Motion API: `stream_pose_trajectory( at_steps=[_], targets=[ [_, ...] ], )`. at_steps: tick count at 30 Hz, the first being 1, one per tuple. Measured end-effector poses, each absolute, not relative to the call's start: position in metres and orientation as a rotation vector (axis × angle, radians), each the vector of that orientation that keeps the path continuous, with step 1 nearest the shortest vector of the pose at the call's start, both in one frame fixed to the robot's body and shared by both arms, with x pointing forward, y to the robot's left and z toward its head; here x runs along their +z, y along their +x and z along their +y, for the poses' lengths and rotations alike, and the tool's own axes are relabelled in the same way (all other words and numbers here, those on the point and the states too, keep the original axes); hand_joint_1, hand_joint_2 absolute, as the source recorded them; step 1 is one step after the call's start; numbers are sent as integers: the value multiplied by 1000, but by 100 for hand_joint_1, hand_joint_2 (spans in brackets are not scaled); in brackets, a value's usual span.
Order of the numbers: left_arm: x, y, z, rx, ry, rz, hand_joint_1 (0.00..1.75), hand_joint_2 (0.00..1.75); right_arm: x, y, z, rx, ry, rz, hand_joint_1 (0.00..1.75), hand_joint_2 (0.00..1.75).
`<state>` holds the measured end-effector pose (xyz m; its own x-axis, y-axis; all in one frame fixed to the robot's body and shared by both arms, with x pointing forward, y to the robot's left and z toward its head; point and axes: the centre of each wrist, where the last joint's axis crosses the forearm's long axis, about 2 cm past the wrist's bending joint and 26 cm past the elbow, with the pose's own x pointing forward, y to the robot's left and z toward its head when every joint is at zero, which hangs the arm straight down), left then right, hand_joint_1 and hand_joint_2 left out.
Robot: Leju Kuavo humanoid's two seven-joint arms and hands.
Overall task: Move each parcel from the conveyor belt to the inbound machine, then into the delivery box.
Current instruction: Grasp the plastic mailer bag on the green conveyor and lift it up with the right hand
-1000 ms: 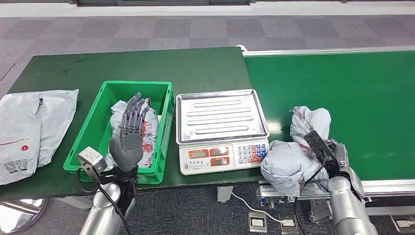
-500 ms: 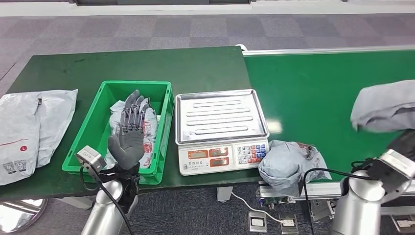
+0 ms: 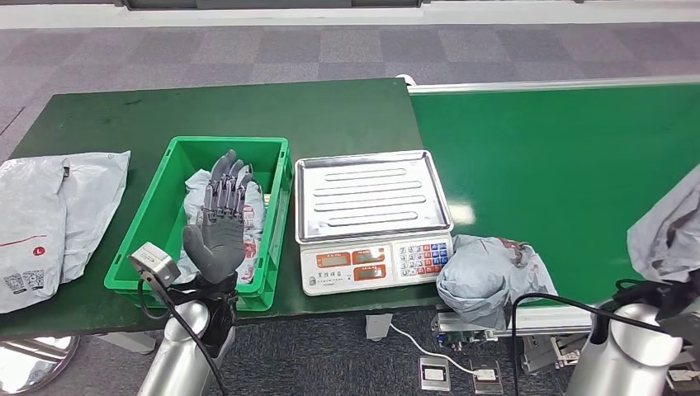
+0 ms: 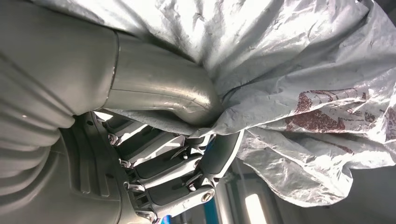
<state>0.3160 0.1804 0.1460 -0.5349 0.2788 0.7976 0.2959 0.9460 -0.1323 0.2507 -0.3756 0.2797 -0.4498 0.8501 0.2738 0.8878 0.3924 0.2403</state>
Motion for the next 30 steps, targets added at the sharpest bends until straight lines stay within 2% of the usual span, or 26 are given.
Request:
stream_pose_trajectory(
  at_steps=[30],
  targets=[
    [146, 316, 182, -8, -393, -2162, 0, 0, 292, 260, -369, -509, -1602, -2573, 175, 175]
  ],
)
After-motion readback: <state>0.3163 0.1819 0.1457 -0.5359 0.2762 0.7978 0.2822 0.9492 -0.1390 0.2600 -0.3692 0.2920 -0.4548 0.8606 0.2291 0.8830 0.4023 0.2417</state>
